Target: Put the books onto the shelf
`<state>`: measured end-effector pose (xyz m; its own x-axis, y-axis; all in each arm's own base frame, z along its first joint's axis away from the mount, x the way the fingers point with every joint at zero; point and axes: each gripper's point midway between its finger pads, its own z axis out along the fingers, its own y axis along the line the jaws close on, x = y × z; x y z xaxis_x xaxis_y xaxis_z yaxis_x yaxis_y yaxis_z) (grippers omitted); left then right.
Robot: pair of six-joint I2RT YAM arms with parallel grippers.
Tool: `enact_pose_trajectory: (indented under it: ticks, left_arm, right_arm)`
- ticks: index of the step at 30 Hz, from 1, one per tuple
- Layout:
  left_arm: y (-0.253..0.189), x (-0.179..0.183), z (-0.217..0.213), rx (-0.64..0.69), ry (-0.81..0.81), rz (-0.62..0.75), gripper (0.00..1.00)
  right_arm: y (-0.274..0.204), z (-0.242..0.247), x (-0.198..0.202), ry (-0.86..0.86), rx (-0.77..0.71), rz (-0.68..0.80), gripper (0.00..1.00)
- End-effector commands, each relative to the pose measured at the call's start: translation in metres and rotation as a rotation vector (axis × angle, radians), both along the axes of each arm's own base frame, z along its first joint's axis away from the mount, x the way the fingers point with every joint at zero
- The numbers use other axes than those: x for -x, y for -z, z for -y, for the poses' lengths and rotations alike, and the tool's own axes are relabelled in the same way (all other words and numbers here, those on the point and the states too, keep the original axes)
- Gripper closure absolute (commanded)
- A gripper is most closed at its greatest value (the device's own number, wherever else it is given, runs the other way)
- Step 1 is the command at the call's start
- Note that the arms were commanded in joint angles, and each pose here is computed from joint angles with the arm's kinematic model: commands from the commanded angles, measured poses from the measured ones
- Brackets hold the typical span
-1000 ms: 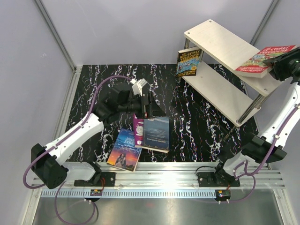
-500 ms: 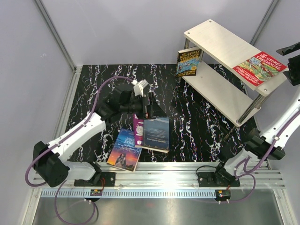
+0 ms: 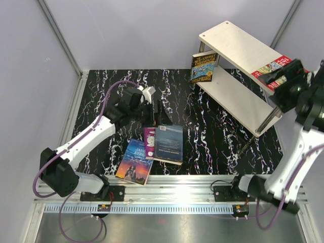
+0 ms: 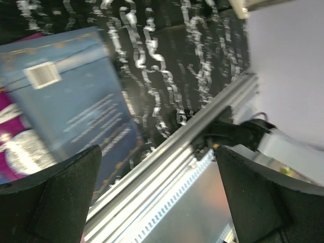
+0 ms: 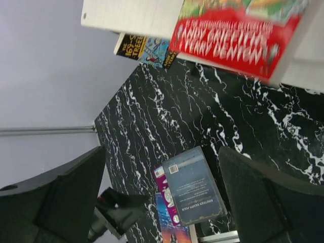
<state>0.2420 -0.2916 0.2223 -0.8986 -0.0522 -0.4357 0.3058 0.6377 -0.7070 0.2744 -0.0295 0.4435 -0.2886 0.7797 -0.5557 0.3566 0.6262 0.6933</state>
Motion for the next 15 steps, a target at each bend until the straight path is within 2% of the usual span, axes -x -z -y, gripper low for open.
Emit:
enact_pose_trajectory:
  ticks: [1,2,3,5,7,11,12,15]
  left_arm:
    - [0.019,-0.007,-0.023,-0.130,-0.018,0.037,0.01]
    - [0.032,-0.007,-0.030,-0.180,-0.031,0.016,0.01]
    - [0.040,-0.007,-0.035,-0.209,-0.029,0.013,0.01]
    - [0.057,-0.006,-0.041,-0.255,-0.034,-0.017,0.01]
    - [0.070,-0.004,-0.046,-0.286,-0.030,-0.035,0.01]
    - [0.088,-0.005,-0.052,-0.340,-0.042,-0.060,0.01]
    - [0.090,-0.006,-0.053,-0.348,-0.042,-0.058,0.01]
    - [0.096,-0.011,-0.052,-0.368,-0.038,-0.056,0.01]
  right_arm:
    - [0.021,-0.035,0.032,-0.083,-0.042,0.046,0.00]
    - [0.022,-0.050,0.041,-0.136,-0.048,0.094,0.00]
    - [0.065,-0.059,0.037,-0.175,-0.138,0.001,0.00]
    - [0.096,-0.075,0.041,-0.229,-0.153,-0.030,0.00]
    - [0.150,-0.081,0.039,-0.236,-0.134,-0.166,0.00]
    - [0.206,-0.122,0.032,-0.330,0.036,-0.389,0.00]
    - [0.211,-0.136,0.031,-0.355,0.103,-0.406,0.00]
    - [0.249,-0.149,0.028,-0.369,0.162,-0.508,0.00]
